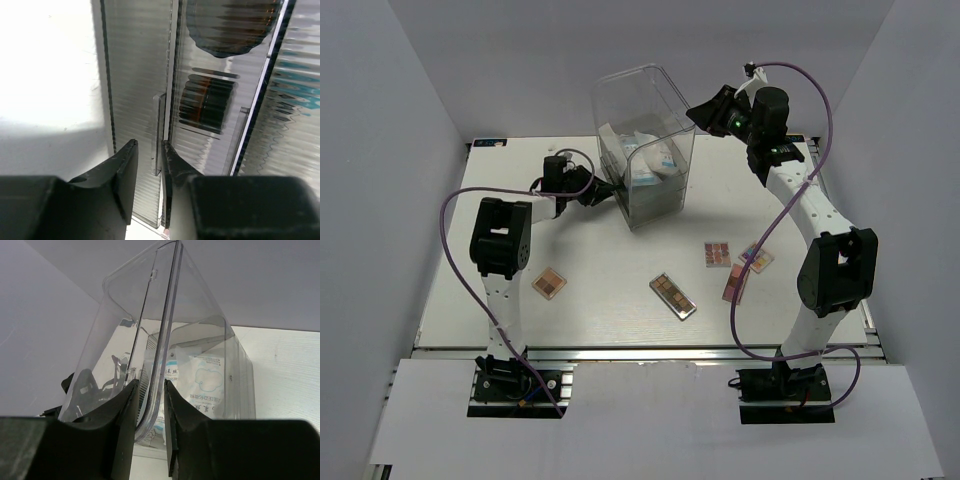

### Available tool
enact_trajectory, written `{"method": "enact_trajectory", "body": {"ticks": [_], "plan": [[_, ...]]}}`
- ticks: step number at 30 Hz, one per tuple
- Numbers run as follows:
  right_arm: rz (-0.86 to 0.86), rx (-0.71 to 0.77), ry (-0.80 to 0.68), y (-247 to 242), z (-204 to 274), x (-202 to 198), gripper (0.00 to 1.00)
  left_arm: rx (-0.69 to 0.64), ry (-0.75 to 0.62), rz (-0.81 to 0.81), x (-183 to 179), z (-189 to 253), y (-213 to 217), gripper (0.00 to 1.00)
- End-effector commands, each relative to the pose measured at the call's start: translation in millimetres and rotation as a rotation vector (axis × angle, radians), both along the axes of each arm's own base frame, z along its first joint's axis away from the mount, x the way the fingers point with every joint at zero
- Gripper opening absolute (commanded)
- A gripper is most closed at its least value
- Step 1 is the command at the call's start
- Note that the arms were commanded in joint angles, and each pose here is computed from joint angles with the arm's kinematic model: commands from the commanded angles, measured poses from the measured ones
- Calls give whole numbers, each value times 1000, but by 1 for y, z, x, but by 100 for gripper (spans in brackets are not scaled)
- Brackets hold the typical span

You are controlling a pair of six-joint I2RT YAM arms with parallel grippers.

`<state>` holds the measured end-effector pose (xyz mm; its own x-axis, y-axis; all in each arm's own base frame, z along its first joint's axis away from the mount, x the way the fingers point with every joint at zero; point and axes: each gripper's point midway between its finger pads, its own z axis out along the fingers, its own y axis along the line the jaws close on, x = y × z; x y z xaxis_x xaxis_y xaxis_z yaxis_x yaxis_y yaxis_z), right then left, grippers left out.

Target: Organize the makeup

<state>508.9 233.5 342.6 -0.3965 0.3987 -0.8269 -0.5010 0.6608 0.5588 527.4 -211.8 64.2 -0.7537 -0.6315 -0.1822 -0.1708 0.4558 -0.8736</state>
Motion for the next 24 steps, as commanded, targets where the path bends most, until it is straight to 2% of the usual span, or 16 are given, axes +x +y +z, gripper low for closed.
{"method": "enact_trajectory", "body": {"ticks": [1,3,7,9,12,17,24], "plan": [[144,-43,159,29,-47,-34,30,-63,-26,-50,-6,-6,-20,34],[144,-40,163,29,-47,-34,29,-72,-26,-50,-8,-8,-20,31],[144,-34,162,29,-45,-35,30,-118,-36,-47,-10,-10,-22,15],[145,-35,160,29,-45,-35,30,-145,-40,-48,-13,-9,-23,13],[141,-33,163,28,-44,-35,30,-173,-37,-53,-18,-11,-22,1],[122,-32,167,24,-45,-34,30,-166,-46,-35,-28,1,-3,0],[93,-43,171,18,-49,-28,29,-7,24,-13,-55,-4,52,0]]}}
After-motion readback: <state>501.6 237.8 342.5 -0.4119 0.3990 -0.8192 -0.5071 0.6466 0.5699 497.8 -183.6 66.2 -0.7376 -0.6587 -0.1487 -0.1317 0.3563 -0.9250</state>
